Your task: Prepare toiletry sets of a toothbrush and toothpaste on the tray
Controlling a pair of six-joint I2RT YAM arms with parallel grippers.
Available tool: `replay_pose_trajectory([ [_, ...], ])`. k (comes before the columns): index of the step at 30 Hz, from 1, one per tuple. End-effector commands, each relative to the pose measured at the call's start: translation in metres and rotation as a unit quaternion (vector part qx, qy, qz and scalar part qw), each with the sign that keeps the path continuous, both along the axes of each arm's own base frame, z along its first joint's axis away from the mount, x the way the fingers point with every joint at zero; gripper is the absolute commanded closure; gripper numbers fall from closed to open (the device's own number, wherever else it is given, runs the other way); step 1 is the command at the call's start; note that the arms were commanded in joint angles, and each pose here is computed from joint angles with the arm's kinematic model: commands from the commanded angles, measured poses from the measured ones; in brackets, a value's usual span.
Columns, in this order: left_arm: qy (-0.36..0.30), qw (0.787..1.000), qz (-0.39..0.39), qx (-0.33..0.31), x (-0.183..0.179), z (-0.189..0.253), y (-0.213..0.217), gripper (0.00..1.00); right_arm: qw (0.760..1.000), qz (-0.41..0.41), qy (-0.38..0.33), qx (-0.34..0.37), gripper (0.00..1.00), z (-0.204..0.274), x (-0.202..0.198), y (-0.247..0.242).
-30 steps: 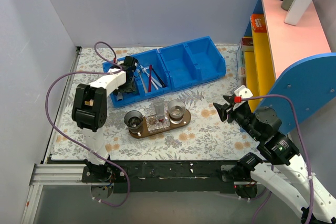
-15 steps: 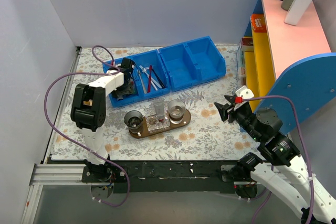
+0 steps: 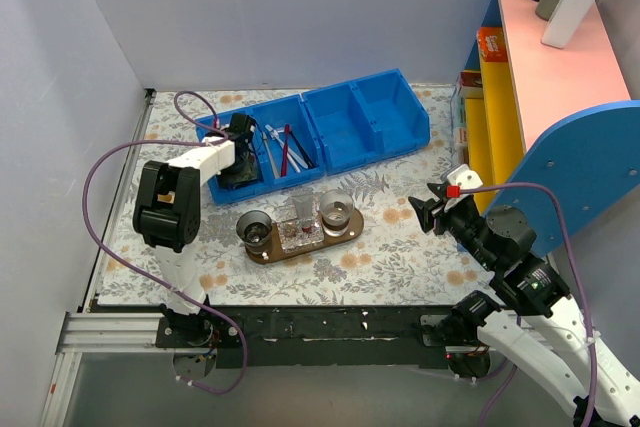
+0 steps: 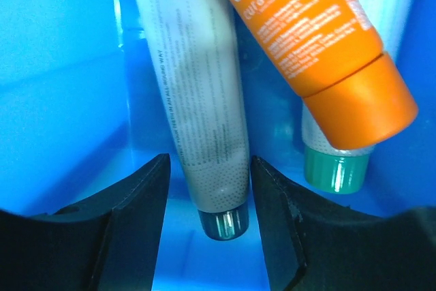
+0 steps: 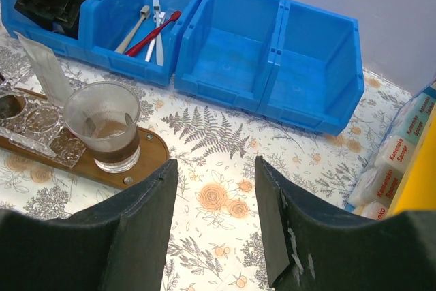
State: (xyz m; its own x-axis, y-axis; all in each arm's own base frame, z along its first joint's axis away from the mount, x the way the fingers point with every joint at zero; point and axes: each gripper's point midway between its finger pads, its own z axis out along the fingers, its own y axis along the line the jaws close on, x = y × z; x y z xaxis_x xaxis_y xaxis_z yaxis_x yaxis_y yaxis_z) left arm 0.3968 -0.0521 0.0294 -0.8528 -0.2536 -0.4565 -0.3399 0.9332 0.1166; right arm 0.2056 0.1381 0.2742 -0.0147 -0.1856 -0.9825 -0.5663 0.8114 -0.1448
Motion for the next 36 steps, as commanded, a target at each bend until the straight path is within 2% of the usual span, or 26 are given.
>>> replay_pose_trajectory([
  [1, -0.018, 0.999, 0.025, 0.033, 0.008, 0.016, 0.016, 0.5, 1.0, -0.01, -0.017, 0.007, 0.43, 0.007, 0.002, -0.004],
  [5, -0.023, 0.999, 0.035, 0.013, 0.008, 0.012, 0.015, 0.53, 1.0, -0.014, -0.017, 0.006, 0.43, 0.006, 0.001, -0.006],
  [10, -0.034, 0.999, 0.03, -0.012, 0.012, 0.014, 0.006, 0.69, 1.0, -0.015, -0.02, 0.006, 0.43, 0.006, 0.002, -0.007],
  [19, -0.071, 0.997, 0.033, -0.022, 0.021, 0.045, 0.004, 0.86, 1.0, -0.018, -0.019, 0.006, 0.43, 0.004, 0.003, -0.007],
  [20, -0.078, 0.996, 0.03, -0.025, 0.023, 0.051, 0.003, 0.93, 1.0, -0.018, -0.019, 0.005, 0.44, 0.003, 0.003, -0.007],
  [21, -0.078, 0.996, 0.027, -0.024, 0.024, 0.055, 0.003, 0.95, 1.0, -0.018, -0.02, 0.006, 0.43, 0.004, 0.003, -0.007],
  [27, -0.105, 0.994, 0.022, -0.03, 0.031, 0.085, 0.001, 1.0, 1.0, -0.02, -0.018, 0.005, 0.44, 0.002, 0.003, -0.007],
  [36, -0.14, 0.989, 0.006, -0.049, 0.031, 0.122, -0.004, 1.0, 0.999, -0.026, -0.02, 0.007, 0.44, 0.002, 0.004, -0.009],
])
